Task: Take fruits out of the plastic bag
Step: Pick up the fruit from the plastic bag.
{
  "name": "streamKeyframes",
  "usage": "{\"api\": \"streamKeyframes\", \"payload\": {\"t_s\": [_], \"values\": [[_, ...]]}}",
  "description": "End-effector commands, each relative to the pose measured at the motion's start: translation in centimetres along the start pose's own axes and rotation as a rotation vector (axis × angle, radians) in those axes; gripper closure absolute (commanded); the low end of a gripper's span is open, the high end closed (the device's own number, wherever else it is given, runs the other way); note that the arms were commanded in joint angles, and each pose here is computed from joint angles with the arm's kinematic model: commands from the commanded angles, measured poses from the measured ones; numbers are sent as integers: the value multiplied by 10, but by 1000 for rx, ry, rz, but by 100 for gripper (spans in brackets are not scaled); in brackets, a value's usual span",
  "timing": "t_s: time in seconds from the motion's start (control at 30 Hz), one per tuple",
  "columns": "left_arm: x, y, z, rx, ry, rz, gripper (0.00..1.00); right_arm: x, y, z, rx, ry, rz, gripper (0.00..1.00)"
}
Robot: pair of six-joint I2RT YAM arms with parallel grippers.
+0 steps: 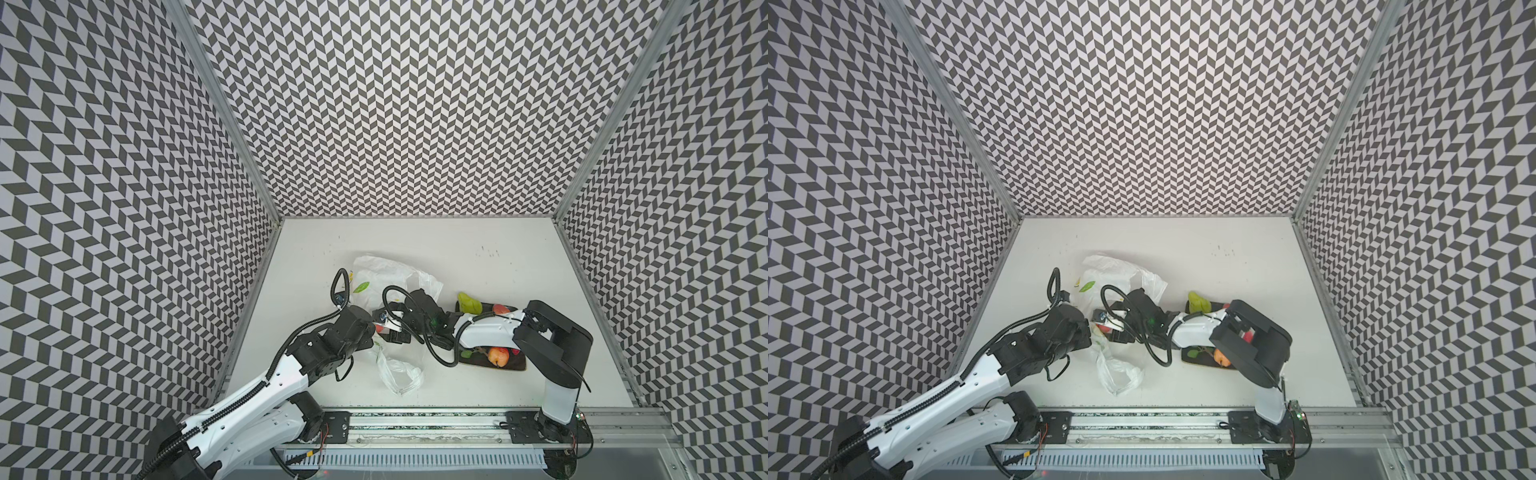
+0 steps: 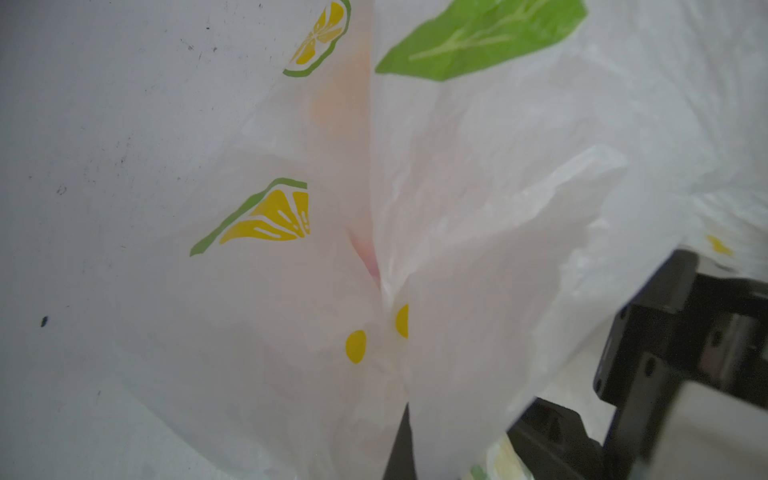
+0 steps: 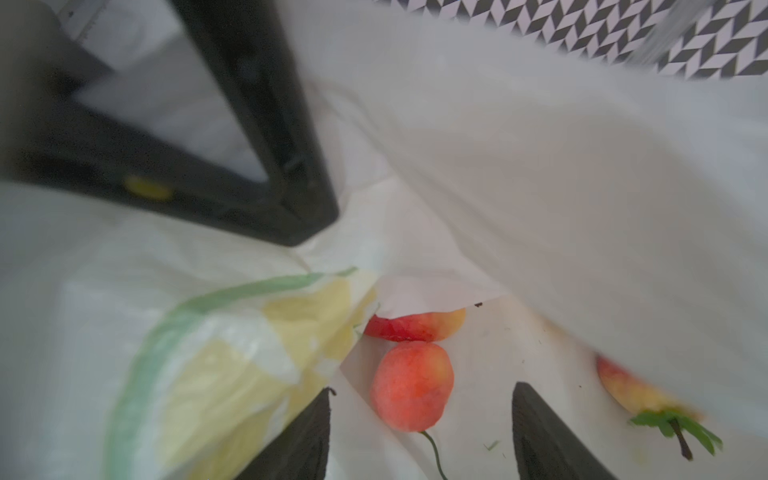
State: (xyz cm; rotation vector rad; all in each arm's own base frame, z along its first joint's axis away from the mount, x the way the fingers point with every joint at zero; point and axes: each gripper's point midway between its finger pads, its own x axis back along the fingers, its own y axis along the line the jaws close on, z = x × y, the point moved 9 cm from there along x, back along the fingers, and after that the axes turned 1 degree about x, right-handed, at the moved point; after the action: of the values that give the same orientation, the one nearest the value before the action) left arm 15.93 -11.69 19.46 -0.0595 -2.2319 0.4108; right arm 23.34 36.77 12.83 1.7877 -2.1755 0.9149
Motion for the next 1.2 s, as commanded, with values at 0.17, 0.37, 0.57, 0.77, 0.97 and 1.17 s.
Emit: {"api": "streamKeyframes", "payload": {"t_s": [0.17, 0.37, 0.57, 0.77, 0.97, 1.17], "values": [[-2, 2, 1, 17, -9, 9, 100, -30, -3, 3, -5, -43, -75, 32], [-2, 5, 2, 30, -8, 3, 100, -47, -5, 23, -91, -3, -52, 34], [0, 7, 3, 45, -15, 7, 100, -53, -2, 41, -148, 43, -65, 38], [1, 8, 2, 50, -25, 2, 100, -46, -5, 34, -154, 28, -53, 52], [1, 9, 0, 53, -33, 1, 100, -29, -16, 10, -138, -18, -9, 66], [1, 10, -1, 59, -45, 3, 100, -10, -18, -4, -141, -47, 15, 72]]}}
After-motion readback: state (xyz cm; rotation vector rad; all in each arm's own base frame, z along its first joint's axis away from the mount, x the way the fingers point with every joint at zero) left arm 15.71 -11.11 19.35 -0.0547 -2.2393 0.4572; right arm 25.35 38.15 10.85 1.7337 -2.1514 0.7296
